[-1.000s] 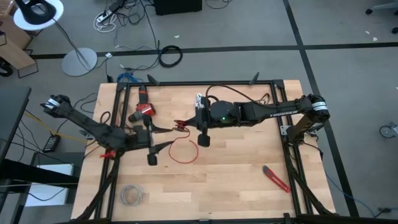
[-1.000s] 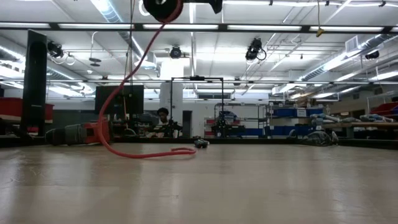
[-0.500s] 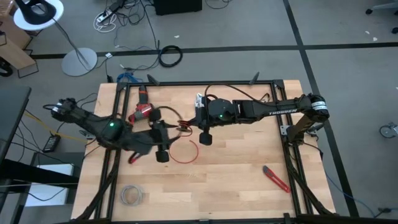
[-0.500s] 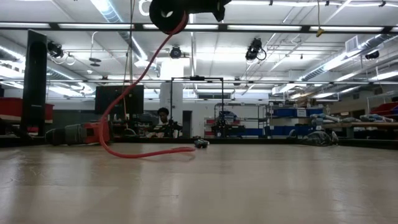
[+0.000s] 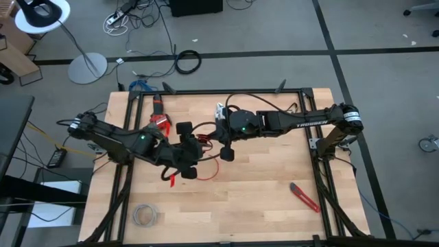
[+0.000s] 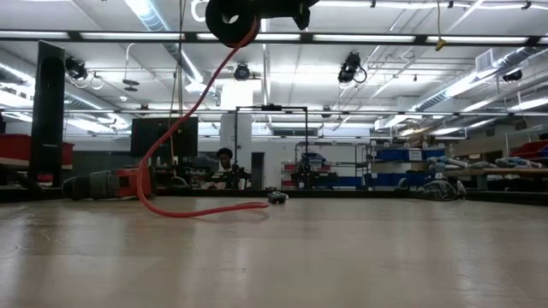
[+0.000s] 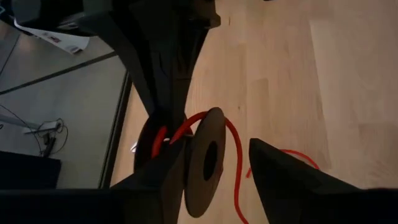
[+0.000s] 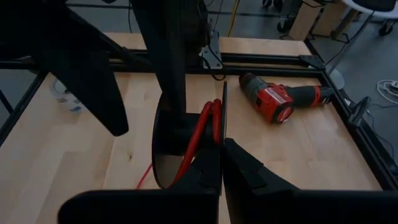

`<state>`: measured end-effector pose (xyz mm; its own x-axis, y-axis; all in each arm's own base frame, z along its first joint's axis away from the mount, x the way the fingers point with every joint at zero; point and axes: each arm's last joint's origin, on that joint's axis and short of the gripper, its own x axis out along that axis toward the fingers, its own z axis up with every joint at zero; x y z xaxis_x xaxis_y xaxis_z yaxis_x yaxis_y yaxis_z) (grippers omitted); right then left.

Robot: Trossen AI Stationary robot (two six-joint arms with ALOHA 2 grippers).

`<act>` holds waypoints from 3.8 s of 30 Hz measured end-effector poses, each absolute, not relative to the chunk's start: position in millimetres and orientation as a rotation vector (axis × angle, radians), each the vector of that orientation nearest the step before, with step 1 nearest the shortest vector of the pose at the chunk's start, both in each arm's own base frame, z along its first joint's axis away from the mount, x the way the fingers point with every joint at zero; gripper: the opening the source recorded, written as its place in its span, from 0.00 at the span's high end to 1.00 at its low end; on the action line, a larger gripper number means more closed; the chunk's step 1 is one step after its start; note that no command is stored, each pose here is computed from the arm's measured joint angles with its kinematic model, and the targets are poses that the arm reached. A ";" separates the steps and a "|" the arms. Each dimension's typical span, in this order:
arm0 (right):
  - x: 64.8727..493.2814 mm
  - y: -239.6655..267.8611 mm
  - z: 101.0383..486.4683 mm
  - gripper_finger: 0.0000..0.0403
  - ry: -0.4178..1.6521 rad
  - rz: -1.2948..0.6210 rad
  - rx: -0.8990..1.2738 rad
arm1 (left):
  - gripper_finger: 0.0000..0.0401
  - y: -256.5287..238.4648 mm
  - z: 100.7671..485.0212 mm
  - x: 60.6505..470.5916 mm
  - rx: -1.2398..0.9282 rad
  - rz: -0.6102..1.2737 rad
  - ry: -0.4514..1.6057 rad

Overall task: Coil cords
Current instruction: Coil the red wire onto the black spool

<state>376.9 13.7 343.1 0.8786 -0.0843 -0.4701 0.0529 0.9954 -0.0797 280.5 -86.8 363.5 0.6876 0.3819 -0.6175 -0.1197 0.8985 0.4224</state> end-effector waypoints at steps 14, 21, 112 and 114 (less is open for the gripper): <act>377.5 13.7 343.6 1.00 0.485 -0.072 -0.070 | 0.98 -85.7 364.2 280.2 0.390 0.326 0.756; 379.7 20.3 347.8 0.94 0.434 -0.058 -0.123 | 0.99 -85.5 363.6 278.9 0.373 0.336 0.763; 383.5 64.2 395.8 0.76 -0.081 0.116 -0.140 | 1.00 -74.1 283.9 181.1 -0.013 -0.194 -0.781; 383.4 64.3 395.7 0.76 -0.081 0.119 -0.143 | 1.00 -74.2 285.6 181.5 -0.014 -0.193 -0.786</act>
<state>383.4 64.3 395.7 0.9897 0.1238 0.0716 -0.1123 0.9827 -0.1471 181.5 -74.2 285.6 0.6900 -0.1675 0.7042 0.1777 0.9823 0.0595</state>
